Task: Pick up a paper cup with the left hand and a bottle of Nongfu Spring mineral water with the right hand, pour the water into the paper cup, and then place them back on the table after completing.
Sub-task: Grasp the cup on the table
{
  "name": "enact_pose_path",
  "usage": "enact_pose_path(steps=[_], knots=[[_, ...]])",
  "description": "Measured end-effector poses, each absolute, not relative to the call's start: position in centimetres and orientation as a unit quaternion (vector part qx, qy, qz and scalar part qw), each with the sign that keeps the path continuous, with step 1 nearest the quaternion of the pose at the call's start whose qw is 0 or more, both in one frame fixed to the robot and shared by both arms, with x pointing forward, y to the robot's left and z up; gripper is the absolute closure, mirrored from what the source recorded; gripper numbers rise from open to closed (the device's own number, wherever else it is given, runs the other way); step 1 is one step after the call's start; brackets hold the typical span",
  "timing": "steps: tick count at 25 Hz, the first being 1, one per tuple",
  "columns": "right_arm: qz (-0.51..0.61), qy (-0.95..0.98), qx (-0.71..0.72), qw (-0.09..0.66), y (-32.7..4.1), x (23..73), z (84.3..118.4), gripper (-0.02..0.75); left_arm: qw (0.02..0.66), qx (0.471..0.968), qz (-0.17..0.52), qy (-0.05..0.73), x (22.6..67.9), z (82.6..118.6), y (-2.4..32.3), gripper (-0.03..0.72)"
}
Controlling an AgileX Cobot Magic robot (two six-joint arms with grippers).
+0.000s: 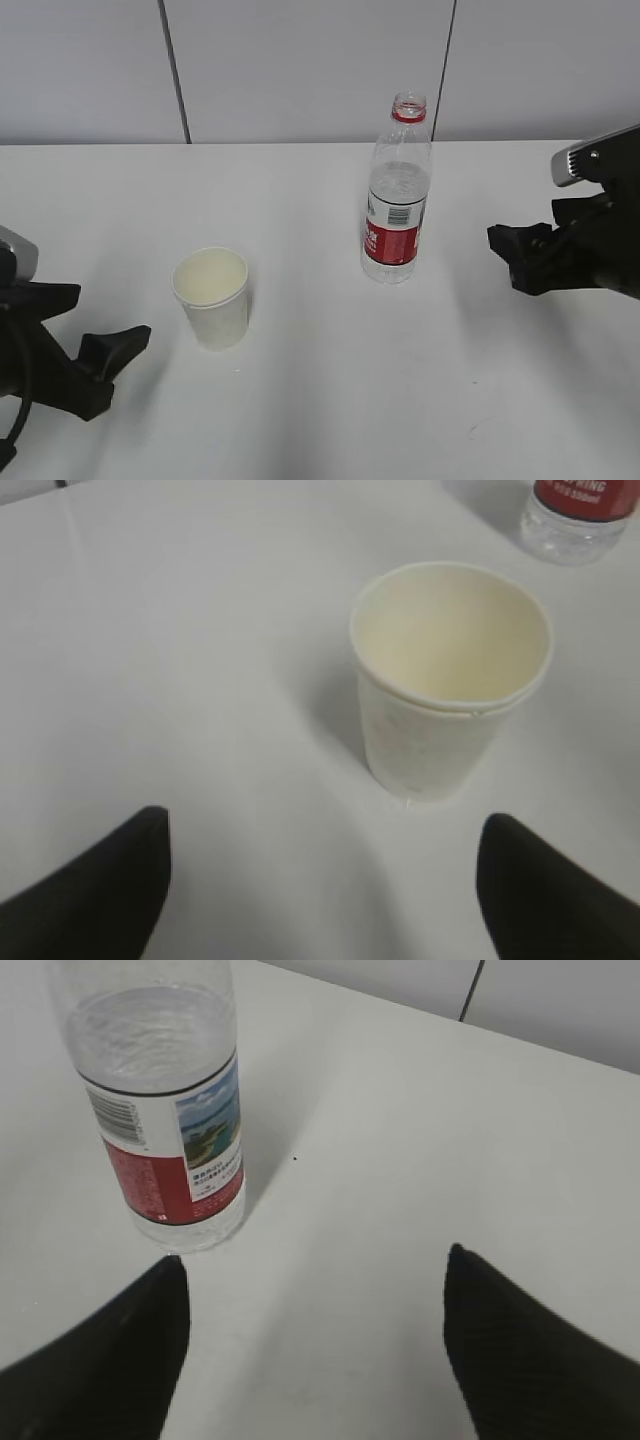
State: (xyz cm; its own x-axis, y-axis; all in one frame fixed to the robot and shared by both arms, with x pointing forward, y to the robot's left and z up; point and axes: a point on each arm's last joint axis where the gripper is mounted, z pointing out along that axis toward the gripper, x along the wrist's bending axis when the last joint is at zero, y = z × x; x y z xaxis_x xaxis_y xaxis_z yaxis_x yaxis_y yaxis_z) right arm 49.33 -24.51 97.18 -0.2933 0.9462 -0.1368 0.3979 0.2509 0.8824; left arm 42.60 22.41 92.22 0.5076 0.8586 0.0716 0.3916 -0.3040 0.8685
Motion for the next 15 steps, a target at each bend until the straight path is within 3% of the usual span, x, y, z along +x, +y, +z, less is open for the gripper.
enact_pose_path(steps=[5,15], knots=[[0.387,0.705,0.478,0.353,-24.4,49.7,96.6,0.15,0.432,0.775,0.262,0.379,42.8,91.2,21.7,0.116],[0.391,0.703,0.479,0.352,-24.3,49.8,96.5,0.15,0.473,0.76,0.244,0.373,44.0,88.9,20.7,0.116]])
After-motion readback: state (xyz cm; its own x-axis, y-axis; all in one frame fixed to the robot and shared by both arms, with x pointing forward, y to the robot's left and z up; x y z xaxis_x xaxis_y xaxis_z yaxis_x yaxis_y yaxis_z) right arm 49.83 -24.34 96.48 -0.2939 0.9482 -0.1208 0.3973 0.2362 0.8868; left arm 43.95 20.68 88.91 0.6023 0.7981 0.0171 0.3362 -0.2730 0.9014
